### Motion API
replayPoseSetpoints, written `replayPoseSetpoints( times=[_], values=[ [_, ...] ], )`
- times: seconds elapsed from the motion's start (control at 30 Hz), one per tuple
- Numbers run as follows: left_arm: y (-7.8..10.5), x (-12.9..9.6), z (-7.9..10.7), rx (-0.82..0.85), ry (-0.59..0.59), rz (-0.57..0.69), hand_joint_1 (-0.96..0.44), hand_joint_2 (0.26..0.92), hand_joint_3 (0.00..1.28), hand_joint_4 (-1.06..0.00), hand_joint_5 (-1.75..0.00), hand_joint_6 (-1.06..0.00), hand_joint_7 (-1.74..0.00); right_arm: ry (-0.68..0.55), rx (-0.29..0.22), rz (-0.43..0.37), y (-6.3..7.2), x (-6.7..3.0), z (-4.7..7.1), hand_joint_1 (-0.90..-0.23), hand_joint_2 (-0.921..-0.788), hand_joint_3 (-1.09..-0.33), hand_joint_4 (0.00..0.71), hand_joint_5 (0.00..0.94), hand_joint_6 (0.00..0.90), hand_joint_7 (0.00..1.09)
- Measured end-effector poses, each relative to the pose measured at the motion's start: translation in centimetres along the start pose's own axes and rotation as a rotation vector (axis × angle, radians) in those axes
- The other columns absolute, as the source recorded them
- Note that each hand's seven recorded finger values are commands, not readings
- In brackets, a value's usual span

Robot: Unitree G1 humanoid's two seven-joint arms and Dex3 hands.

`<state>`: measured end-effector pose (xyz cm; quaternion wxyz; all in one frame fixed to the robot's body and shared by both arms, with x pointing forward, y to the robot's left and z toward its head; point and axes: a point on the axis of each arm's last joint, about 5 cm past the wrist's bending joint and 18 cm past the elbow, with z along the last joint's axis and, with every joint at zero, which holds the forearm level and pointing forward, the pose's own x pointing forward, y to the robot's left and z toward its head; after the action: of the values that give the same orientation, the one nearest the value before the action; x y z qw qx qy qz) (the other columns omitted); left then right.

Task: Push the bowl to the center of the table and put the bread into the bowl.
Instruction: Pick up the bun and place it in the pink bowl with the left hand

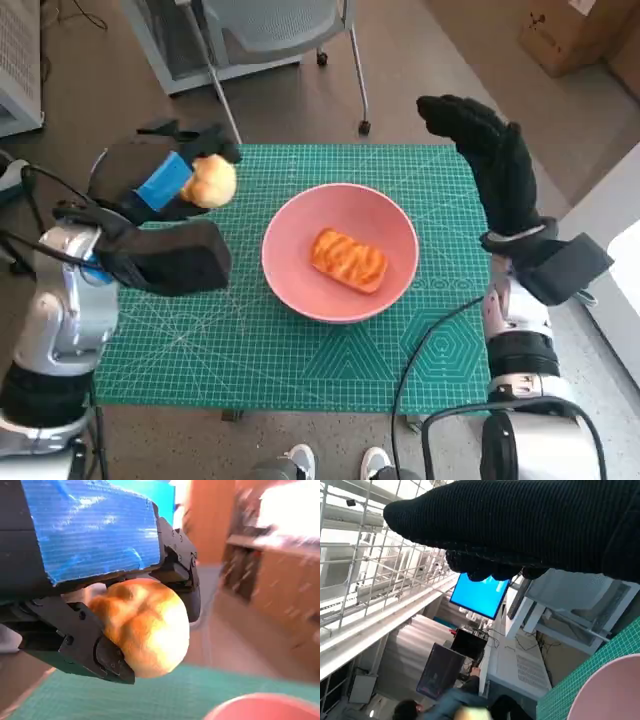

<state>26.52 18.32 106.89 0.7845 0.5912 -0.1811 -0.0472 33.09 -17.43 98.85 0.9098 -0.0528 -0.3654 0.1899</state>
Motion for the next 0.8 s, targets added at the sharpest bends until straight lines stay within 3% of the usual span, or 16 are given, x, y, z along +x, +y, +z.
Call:
replayPoseSetpoints(
  times=[0.4, 0.8],
  values=[
    [-2.5, 1.1, 4.7, -0.097, -0.241, -0.056, 0.00, 0.917, 0.01, -0.79, -1.03, -0.66, -1.15, 0.000, 0.000, 0.013, 0.3, 0.09, 0.0, -0.621, -0.921, -0.594, 0.156, 0.000, 0.339, 0.00],
    [-5.7, 2.5, 5.0, -0.160, -0.259, -0.162, 0.00, 0.920, 0.02, -0.80, -1.04, -0.64, -1.16, -0.003, -0.006, 0.007, 0.1, -0.26, 0.0, -0.599, -0.921, -0.595, 0.165, 0.004, 0.339, 0.00]
  ],
)
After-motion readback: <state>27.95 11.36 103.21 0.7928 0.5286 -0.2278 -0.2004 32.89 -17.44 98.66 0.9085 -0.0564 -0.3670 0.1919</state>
